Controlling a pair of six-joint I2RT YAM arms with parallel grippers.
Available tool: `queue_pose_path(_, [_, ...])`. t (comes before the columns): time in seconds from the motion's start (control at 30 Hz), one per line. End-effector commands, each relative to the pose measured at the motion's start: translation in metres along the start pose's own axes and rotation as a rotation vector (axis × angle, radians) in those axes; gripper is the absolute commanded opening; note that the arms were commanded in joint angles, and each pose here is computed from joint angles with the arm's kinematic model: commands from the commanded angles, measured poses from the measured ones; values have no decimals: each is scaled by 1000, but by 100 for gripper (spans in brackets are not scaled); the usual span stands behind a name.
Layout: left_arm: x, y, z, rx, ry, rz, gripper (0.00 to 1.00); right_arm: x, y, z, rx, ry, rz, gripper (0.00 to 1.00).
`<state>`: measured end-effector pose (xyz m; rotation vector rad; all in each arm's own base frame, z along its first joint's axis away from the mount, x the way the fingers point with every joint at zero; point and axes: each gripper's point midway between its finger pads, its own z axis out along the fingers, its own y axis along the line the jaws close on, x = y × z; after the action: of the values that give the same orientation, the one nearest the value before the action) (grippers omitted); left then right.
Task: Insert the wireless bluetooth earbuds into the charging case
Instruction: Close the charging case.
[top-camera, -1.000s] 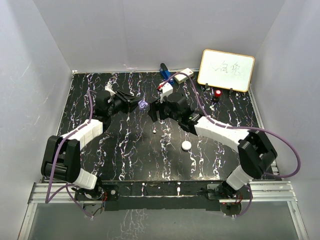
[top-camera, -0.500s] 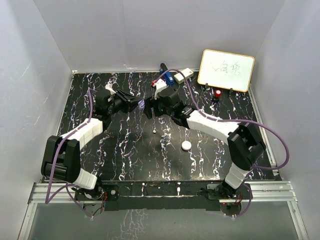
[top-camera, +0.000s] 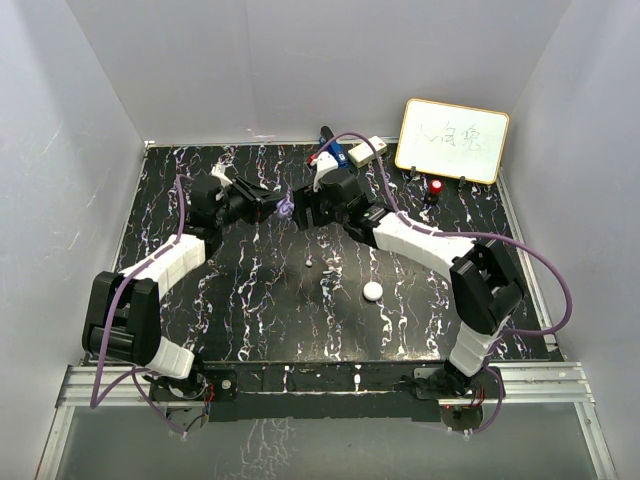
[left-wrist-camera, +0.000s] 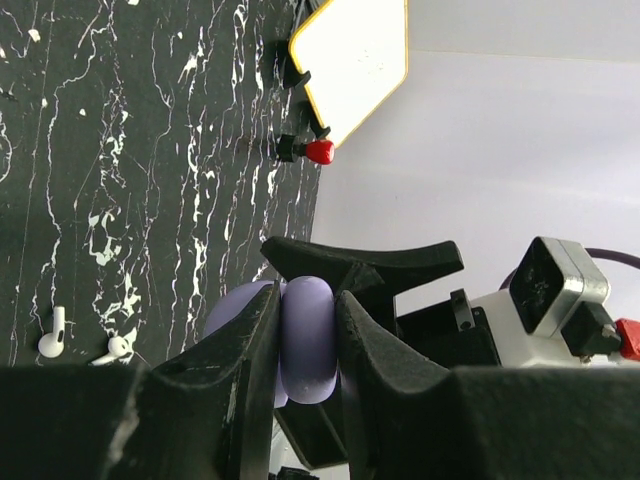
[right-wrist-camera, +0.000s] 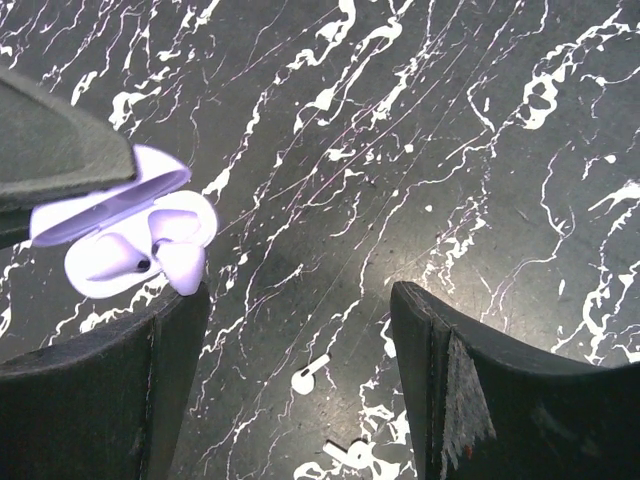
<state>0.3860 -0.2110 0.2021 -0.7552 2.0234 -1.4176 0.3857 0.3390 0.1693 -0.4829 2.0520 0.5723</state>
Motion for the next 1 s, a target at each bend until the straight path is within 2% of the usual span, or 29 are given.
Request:
queue_pose_path(0.0, [7,-27,-4,61,37,37,0,-28,-7,5,13,-68,18,72])
queue_pose_path(0.63, [15,-25,1,48,53,38,0,-35,-30,6,38,-81,40,72])
queue_pose_path(0.73, [5,-24,4,47,-2,14,0,-21,-34,4,39,-69,80,74])
queue_pose_path(0.97, [-19,-23,13,102,-168,-167,0,-18,-28,-32,-31,-266,137,79])
